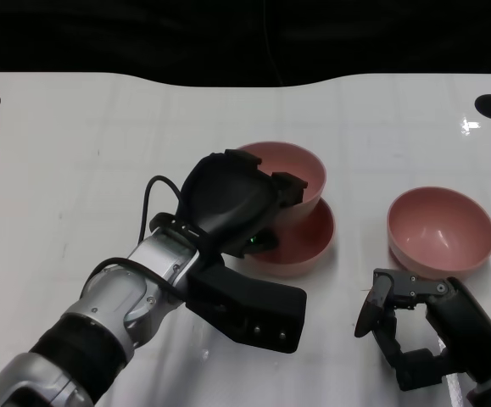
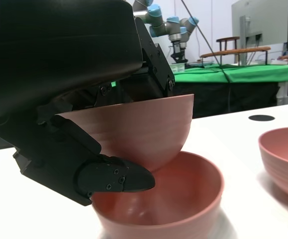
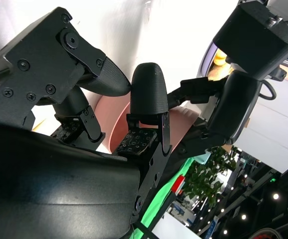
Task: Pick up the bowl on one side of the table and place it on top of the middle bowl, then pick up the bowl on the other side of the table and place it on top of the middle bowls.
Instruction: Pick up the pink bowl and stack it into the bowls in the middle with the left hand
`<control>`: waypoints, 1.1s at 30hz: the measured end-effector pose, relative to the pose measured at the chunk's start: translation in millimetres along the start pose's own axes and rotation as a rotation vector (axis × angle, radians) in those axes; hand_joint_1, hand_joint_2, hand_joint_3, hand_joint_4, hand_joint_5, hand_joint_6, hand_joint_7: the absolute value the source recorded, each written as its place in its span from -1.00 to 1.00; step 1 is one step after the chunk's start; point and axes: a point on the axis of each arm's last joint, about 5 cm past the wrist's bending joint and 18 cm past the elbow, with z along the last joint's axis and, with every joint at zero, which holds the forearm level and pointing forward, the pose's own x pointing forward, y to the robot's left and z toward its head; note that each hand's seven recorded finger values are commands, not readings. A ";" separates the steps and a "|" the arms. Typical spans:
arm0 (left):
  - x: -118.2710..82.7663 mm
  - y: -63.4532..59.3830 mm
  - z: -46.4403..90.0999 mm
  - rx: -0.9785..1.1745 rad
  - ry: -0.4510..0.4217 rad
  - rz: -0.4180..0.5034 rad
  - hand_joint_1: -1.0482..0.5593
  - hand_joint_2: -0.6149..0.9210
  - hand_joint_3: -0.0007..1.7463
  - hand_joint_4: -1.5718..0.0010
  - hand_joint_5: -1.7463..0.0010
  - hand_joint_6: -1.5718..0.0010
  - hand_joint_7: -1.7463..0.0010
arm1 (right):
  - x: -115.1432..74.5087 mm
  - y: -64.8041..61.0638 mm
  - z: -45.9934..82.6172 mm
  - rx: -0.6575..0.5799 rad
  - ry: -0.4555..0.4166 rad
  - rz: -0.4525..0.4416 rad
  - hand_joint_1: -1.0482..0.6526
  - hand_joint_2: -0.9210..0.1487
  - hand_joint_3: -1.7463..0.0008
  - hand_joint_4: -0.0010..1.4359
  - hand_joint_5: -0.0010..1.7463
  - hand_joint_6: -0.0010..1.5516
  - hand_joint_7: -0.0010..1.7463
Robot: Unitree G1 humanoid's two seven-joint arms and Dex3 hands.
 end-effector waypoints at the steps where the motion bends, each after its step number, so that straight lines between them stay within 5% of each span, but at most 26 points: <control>1: 1.1 -0.9 0.6 -0.005 -0.003 -0.001 -0.05 0.69 -0.25 -0.12 -1.00 -0.07 -0.28 | 0.0 0.0 0.0 0.000 0.000 0.000 0.08 0.06 -0.60 0.17 1.00 0.09 0.52; 10: 1.8 -8.3 0.5 -0.024 -0.001 -0.049 -0.08 0.76 -0.25 -0.08 -1.00 0.00 -0.37 | 0.0 0.0 0.0 0.000 0.000 0.002 0.10 0.08 -0.60 0.17 1.00 0.10 0.52; 16: 6.1 -8.8 3.5 -0.005 -0.014 -0.074 -0.09 0.86 -0.43 -0.02 -0.93 0.01 -0.36 | -0.3 -0.1 0.1 0.002 -0.006 0.008 0.12 0.07 -0.60 0.17 1.00 0.09 0.53; 21: 4.0 -13.7 3.9 -0.066 -0.024 -0.092 -0.07 0.98 -0.68 -0.06 -0.34 -0.01 0.17 | -0.3 0.0 0.2 0.005 -0.009 0.015 0.11 0.07 -0.59 0.16 1.00 0.09 0.52; 23: 3.4 -14.6 3.3 -0.089 -0.015 -0.109 -0.09 1.00 -0.66 0.18 -0.18 0.24 0.50 | -0.3 0.1 0.2 0.004 -0.009 0.016 0.13 0.06 -0.59 0.15 1.00 0.09 0.52; 26: 3.5 -14.3 2.8 -0.102 -0.006 -0.164 -0.20 1.00 -0.58 0.41 0.39 0.48 0.91 | -0.2 0.4 0.2 0.002 -0.009 0.020 0.14 0.05 -0.59 0.14 1.00 0.10 0.52; 33: 4.3 -13.4 1.5 -0.088 0.027 -0.277 -0.55 1.00 -0.38 0.79 0.71 0.72 1.00 | -0.3 0.5 0.1 0.007 -0.010 0.025 0.14 0.04 -0.58 0.16 0.98 0.10 0.53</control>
